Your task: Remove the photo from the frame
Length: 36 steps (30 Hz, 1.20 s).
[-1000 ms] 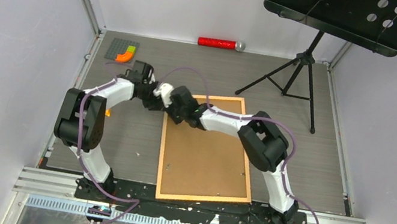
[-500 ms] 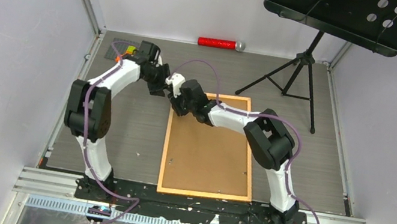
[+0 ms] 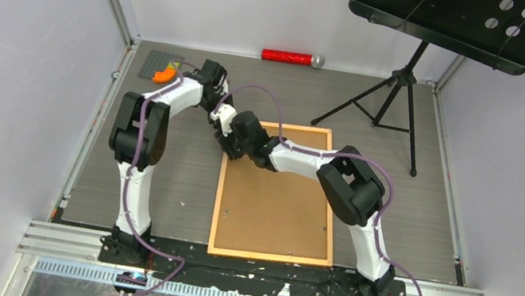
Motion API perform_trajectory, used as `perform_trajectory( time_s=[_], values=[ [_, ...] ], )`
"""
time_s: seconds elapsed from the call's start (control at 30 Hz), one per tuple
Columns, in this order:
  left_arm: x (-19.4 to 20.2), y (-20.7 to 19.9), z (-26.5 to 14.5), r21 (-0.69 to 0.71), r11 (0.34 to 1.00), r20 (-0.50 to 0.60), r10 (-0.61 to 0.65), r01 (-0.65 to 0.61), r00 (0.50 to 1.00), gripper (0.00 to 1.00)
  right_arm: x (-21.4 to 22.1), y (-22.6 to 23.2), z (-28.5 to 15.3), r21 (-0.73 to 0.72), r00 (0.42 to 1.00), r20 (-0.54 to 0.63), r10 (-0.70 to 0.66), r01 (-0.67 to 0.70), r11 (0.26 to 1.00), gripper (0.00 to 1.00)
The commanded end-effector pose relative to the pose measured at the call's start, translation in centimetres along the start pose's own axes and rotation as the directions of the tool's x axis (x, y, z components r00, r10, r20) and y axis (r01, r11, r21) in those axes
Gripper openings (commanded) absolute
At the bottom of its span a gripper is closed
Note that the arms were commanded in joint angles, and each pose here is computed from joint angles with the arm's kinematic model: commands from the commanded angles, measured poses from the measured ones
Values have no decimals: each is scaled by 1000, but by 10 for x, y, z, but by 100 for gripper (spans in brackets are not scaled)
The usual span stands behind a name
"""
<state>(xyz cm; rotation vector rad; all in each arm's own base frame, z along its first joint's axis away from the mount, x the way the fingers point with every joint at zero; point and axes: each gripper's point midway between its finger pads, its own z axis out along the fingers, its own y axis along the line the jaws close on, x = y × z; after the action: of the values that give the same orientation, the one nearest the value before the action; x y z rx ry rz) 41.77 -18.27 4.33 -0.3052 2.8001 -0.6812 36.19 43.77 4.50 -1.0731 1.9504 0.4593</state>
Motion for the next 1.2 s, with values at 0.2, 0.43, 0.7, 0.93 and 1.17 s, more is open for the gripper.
perform_trajectory(
  time_s=[0.2, 0.43, 0.7, 0.93, 1.17],
  values=[
    [36, 23, 12, -50, 998, -88, -39, 35, 995, 13, -46, -9, -41, 5, 989, 145, 0, 0, 1000, 42],
    [40, 24, 11, -59, 997, -101, -54, 48, 993, 8, -34, -9, -31, -38, 993, 114, -10, 14, 999, 46],
    [38, 27, 10, -86, 994, -90, -75, 67, 993, 4, -5, -20, -13, 22, 999, 27, -32, 31, 999, 46],
    [35, 23, 8, -76, 995, -86, -76, 70, 993, 3, 11, -22, 2, 62, 999, -33, -10, 12, 998, 43],
    [26, 10, -7, -38, 997, -34, -67, 66, 997, 5, 22, -35, 5, 181, 995, -76, 60, -45, 983, 12]
  ],
)
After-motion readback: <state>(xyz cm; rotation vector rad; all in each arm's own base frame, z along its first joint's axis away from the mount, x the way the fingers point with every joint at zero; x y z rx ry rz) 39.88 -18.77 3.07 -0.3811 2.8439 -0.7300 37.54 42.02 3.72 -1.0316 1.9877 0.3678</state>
